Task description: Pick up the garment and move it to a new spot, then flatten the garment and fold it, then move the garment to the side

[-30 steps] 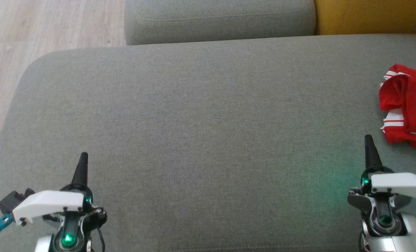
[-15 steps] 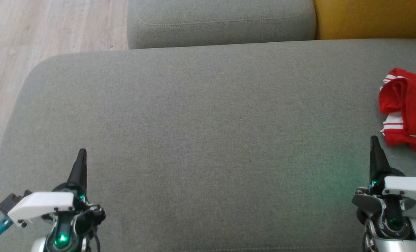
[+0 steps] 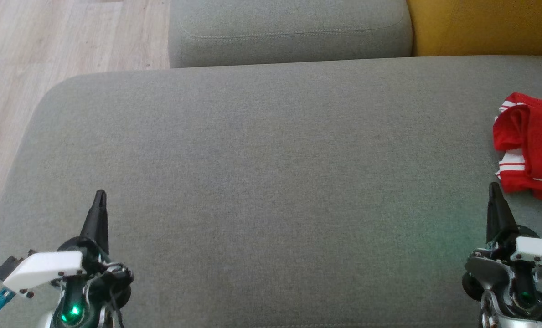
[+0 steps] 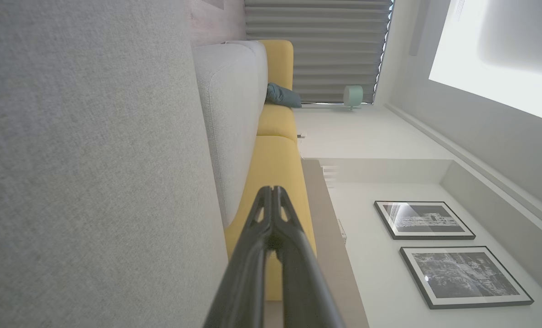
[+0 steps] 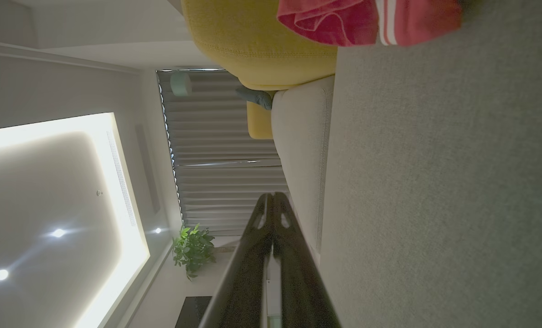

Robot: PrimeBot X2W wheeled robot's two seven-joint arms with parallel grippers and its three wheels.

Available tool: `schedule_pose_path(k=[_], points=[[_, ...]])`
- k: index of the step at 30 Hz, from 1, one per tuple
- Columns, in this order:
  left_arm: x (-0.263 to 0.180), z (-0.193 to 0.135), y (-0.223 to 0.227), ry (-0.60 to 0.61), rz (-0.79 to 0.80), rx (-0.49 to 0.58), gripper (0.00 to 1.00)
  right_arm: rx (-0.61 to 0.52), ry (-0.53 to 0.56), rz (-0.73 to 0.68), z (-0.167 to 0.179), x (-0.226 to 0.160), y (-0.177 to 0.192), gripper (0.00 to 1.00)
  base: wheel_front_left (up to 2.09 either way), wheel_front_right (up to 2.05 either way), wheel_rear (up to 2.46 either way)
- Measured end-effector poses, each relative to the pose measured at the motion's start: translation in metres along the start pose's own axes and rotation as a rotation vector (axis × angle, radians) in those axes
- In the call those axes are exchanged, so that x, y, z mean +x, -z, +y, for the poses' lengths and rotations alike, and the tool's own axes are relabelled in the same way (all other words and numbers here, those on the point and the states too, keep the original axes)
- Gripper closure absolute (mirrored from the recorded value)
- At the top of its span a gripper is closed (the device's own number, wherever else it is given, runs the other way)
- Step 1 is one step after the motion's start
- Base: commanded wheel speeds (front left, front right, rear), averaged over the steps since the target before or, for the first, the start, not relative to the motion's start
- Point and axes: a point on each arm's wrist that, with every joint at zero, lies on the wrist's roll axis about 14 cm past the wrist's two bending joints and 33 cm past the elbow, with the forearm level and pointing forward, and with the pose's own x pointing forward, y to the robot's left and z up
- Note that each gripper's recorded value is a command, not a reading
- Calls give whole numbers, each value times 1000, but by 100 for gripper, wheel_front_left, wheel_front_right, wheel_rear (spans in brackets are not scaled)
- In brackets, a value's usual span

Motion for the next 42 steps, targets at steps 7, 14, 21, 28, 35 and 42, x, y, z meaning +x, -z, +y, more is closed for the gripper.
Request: schedule_pose_path(k=[7, 14, 21, 28, 35, 42], points=[[0, 0, 0, 0, 0, 0, 100, 0, 0, 0, 0, 0, 0, 100, 0, 0, 0], [0, 0, 0, 0, 0, 0, 100, 0, 0, 0, 0, 0, 0, 100, 0, 0, 0], [0, 0, 0, 0, 0, 0, 100, 0, 0, 0, 0, 0, 0, 100, 0, 0, 0], [0, 0, 0, 0, 0, 0, 100, 0, 0, 0, 0, 0, 0, 100, 0, 0, 0], [0, 0, 0, 0, 0, 0, 100, 0, 0, 0, 0, 0, 0, 100, 0, 0, 0], [0, 0, 0, 0, 0, 0, 100, 0, 0, 0, 0, 0, 0, 100, 0, 0, 0]])
